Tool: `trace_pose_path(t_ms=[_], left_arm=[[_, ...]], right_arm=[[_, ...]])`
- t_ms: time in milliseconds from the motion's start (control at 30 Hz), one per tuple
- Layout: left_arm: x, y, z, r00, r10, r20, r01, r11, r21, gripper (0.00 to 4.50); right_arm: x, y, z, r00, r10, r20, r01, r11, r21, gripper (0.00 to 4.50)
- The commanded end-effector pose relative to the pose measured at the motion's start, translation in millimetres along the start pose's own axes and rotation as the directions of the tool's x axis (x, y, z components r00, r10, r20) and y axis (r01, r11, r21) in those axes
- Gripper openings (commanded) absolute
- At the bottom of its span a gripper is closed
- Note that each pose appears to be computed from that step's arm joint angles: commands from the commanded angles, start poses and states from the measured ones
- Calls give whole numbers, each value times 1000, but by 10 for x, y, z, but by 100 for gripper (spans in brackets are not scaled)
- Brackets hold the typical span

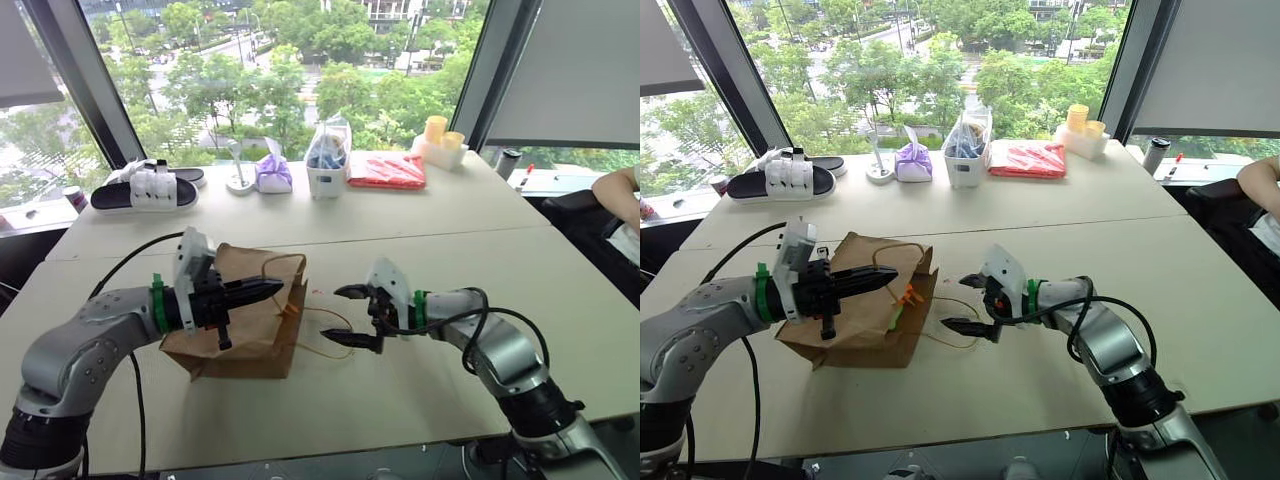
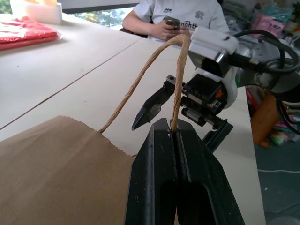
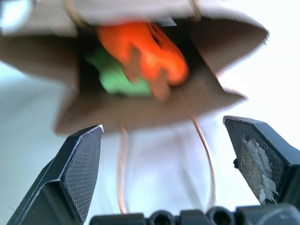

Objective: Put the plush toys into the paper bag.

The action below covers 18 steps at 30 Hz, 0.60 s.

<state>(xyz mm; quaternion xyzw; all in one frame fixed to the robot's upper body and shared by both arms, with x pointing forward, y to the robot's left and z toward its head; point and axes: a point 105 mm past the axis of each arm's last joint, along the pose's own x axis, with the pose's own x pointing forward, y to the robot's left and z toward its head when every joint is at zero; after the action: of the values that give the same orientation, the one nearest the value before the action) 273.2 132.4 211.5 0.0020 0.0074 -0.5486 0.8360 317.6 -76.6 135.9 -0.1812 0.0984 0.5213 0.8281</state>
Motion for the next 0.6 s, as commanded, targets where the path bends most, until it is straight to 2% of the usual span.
trace_pose_path(t_ms=[33, 167, 300, 400, 467, 600], left_arm=[[16, -15, 20, 1000, -9, 17, 9, 1000, 23, 0], [30, -19, 27, 1000, -12, 21, 11, 1000, 26, 0], [31, -16, 12, 1000, -8, 18, 8, 999, 33, 0], [34, -14, 11, 1000, -2, 21, 1, 999, 36, 0], [31, -12, 13, 1000, 5, 26, -6, 999, 38, 0], [37, -4, 19, 999, 16, 35, -17, 999, 39, 0]], right_arm=[[64, -139, -131, 994, -104, -18, 103, 995, -15, 445], [208, -250, -374, 984, -156, -82, 160, 986, 45, 445], [294, -298, -448, 981, -167, -101, 172, 984, 40, 445], [323, -302, -429, 983, -160, -93, 163, 986, 24, 365], [336, -291, -378, 985, -152, -75, 155, 987, 29, 272], [332, -290, -337, 987, -149, -61, 151, 988, 29, 56]])
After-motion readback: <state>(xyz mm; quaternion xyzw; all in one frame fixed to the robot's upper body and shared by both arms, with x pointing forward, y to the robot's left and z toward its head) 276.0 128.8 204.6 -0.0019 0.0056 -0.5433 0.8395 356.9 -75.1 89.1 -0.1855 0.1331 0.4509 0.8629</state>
